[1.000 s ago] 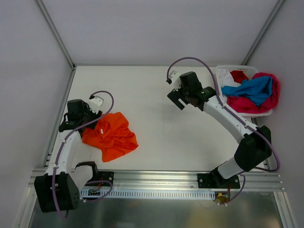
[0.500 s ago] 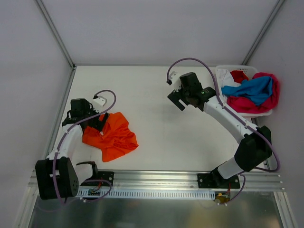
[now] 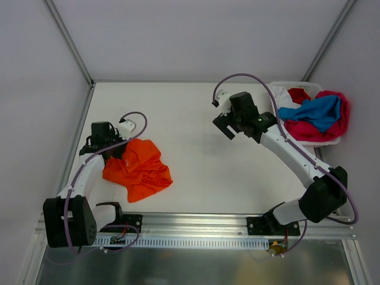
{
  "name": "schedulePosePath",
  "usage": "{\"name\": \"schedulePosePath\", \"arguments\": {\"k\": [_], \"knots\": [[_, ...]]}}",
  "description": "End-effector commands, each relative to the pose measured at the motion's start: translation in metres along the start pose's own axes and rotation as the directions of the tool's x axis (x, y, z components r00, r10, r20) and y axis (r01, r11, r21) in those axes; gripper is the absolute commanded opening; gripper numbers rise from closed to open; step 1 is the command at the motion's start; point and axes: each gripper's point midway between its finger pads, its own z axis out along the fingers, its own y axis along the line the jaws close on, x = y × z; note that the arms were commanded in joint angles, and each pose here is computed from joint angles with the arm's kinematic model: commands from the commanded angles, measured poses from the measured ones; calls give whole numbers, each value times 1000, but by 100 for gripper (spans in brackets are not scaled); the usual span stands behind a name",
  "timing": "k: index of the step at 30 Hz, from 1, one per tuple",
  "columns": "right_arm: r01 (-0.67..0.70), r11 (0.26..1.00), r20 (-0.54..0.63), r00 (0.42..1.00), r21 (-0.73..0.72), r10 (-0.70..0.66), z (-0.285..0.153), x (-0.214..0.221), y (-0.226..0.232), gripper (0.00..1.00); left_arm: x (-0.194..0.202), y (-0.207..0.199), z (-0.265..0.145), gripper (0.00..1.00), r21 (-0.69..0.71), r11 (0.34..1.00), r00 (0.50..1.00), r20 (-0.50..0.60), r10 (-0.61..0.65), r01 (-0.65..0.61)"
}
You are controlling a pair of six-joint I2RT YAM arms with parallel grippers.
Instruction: Fold and stack the t-shirts
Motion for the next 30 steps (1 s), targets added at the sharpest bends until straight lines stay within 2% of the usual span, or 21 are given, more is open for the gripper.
{"name": "schedulePosePath", "arguments": {"k": [1, 5, 8, 9, 11, 12, 13, 14, 15, 16, 17, 18, 19, 20, 21, 23, 24, 25, 27, 28, 30], "knots": [[-1, 1000, -1, 1000, 3, 1, -4, 3, 3, 98, -64, 0, -40, 0, -47, 998, 982, 178, 56, -48], [16, 1000, -16, 1000, -6, -16, 0, 5, 10, 98, -114, -18, -90, 0, -56, 993, 950, 288, 119, -108], [41, 999, -27, 999, -12, -41, 3, 5, 17, 98, -165, -33, -149, 0, -86, 984, 881, 439, 177, -155], [49, 999, -30, 998, -11, -49, 3, 5, 18, 98, -182, -36, -176, 0, -113, 981, 841, 507, 191, -155], [66, 998, -34, 997, -10, -66, 4, 5, 23, 98, -224, -26, -242, 0, -179, 983, 731, 663, 158, -51], [77, 997, -37, 996, -16, -77, 5, 5, 27, 98, -247, -18, -298, 0, -222, 974, 581, 800, 151, 52], [79, 997, -41, 996, -14, -79, 5, 6, 27, 98, -257, -14, -331, 0, -232, 967, 505, 850, 151, 102], [82, 996, -41, 996, -15, -83, 5, 5, 29, 98, -264, -12, -352, 0, -213, 967, 465, 876, 126, 137], [85, 996, -43, 995, -16, -86, 6, 5, 30, 98, -272, -24, -367, 0, -157, 982, 443, 891, 95, 104], [87, 996, -42, 995, -19, -88, 6, 5, 32, 98, -284, -44, -383, 0, -95, 996, 418, 905, 85, 2], [89, 996, -44, 995, -18, -90, 6, 5, 32, 98, -276, -77, -372, 0, 27, 989, 477, 878, 46, -145], [92, 996, -46, 995, -18, -93, 6, 4, 33, 98, -275, -125, -361, 0, 264, 895, 542, 840, -30, -360], [96, 995, -47, 994, -21, -97, 7, 4, 34, 98, -273, -150, -387, 0, 401, 811, 570, 815, -104, -426], [100, 995, -47, 994, -18, -101, 6, 3, 34, 98, -260, -168, -382, 0, 546, 711, 660, 735, -153, -444], [101, 995, -47, 994, -18, -102, 6, 3, 34, 98, -258, -175, -384, 0, 596, 655, 679, 714, -168, -465], [109, 994, -56, 992, -9, -109, 6, 7, 33, 98, -271, -152, -371, 0, 454, 777, 639, 764, -89, -436], [112, 994, -54, 992, -2, -112, 6, 6, 32, 98, -279, -134, -358, 0, 373, 846, 641, 766, -49, -381], [114, 993, -59, 992, 7, -114, 6, 7, 31, 98, -291, -89, -342, 0, 159, 954, 643, 764, 44, -254], [121, 992, -60, 991, 41, -119, 7, 5, 24, 98, -307, -42, -332, 0, -69, 987, 639, 756, 145, -143], [124, 991, -61, 991, 49, -121, 7, 5, 23, 98, -309, -14, -325, 0, -225, 971, 665, 714, 219, -78], [129, 989, -72, 990, 73, -124, 11, 4, 19, 98, -321, -8, -322, 0, -301, 949, 650, 703, 288, -94]]}}
